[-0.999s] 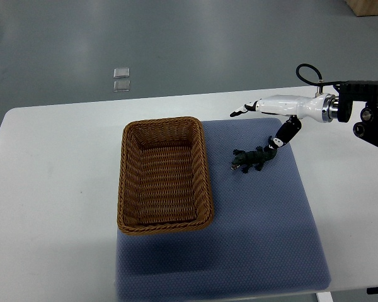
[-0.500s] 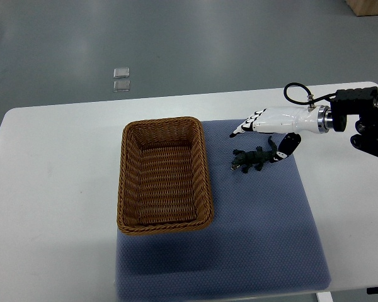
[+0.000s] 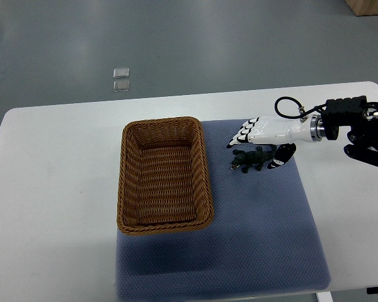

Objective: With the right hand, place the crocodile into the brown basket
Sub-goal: 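Close the right hand fingers around the crocodile and lift it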

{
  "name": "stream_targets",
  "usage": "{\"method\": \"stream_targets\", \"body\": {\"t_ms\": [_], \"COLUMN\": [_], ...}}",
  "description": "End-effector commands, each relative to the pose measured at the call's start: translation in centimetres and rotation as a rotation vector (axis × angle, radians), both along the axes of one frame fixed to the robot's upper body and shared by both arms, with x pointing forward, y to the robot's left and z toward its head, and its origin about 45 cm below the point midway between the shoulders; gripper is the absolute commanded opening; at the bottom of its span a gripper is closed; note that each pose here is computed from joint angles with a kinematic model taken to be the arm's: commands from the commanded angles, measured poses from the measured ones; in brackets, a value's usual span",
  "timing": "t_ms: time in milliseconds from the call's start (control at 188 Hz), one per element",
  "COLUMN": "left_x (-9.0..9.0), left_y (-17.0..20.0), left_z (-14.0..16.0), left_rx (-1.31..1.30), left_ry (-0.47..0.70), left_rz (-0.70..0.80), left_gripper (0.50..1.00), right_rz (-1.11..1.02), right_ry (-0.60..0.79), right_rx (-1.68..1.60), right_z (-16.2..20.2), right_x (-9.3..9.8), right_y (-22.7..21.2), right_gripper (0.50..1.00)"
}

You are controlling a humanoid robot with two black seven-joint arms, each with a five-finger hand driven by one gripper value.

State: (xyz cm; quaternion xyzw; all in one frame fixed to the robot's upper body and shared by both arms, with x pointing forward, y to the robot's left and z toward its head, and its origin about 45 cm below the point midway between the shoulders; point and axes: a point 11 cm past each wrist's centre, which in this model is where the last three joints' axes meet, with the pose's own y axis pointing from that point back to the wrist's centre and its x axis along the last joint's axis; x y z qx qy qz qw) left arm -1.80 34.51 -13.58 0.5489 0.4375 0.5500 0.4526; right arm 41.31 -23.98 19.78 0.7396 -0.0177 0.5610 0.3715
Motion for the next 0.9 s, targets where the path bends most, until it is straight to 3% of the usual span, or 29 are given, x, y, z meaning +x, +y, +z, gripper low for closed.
{"method": "stream_targets", "body": {"t_ms": [0,893], "left_x": [0.0,0.0], "left_y": [0.0,0.0], "left_z": [0.0,0.0], "left_rx": [-0.002,0.000], "left_ry": [-0.001,0.001], "left_rz": [0.000,0.000], "left_gripper": [1.000,1.000], "right_rz": [0.015,0.138], "right_ry": [0.003,-0.096], "right_rx": [-0.008,-0.146], "right_z": [-0.4,-2.6], "right_x": [0.0,-0.2], "right_y": [0.6,0.2], "right_gripper": [0.913,0.887]}}
